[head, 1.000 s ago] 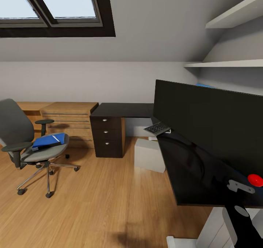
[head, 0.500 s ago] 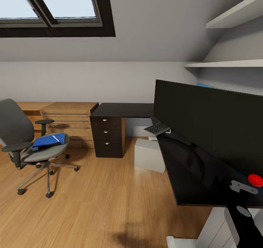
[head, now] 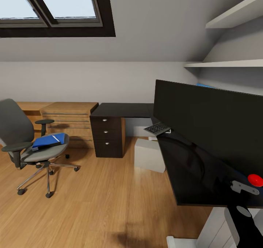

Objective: In the bedroom, organize the workspace by keeping the computer under the desk, ensuring the monitor is on the desk, placing the keyboard on the desk next to the monitor, placing the mouse on the desk next to the keyboard, moving the folder from the swivel chair onto the desk next to the mouse, stacking the notebook on top of the folder with the pen on top of the notebook, and positioning the swivel chair next to the desk.

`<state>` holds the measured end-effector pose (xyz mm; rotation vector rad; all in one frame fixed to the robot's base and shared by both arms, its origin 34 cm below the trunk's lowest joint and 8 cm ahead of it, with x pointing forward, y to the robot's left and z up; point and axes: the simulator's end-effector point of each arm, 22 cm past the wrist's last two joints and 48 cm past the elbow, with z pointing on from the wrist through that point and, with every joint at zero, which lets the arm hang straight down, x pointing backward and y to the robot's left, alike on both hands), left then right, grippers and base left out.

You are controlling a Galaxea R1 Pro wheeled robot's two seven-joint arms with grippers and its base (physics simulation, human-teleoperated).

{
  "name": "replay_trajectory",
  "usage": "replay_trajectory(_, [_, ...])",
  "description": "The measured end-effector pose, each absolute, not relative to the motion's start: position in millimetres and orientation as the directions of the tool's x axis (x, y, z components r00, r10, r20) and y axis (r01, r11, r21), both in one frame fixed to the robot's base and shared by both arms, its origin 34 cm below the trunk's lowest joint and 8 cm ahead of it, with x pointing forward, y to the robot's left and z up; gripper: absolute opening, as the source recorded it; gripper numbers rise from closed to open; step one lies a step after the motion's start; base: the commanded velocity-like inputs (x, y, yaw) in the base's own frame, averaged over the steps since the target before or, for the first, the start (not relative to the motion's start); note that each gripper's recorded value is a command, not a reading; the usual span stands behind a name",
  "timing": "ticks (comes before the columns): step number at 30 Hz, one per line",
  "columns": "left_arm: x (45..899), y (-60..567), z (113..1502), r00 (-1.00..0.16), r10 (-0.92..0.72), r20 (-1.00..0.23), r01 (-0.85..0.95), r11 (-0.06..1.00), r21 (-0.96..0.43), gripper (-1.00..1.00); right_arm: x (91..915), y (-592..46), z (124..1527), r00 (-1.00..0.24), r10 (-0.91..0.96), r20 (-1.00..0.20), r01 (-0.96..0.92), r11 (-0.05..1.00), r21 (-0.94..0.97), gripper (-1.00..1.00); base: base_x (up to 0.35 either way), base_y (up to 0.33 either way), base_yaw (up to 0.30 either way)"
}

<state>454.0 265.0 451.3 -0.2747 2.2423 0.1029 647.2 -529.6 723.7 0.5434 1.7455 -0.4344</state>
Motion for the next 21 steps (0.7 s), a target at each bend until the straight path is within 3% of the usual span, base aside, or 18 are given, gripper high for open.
replay_trajectory(21, [454.2, 264.8, 451.6, -0.612, -0.161, -0.774, -0.232, 0.973, -0.02, 1.0, 646.2, -531.2, 723.7, -0.197, 0.127, -0.972, 0.574, 0.819, -0.009, 1.0, 0.032, 0.0, 0.0])
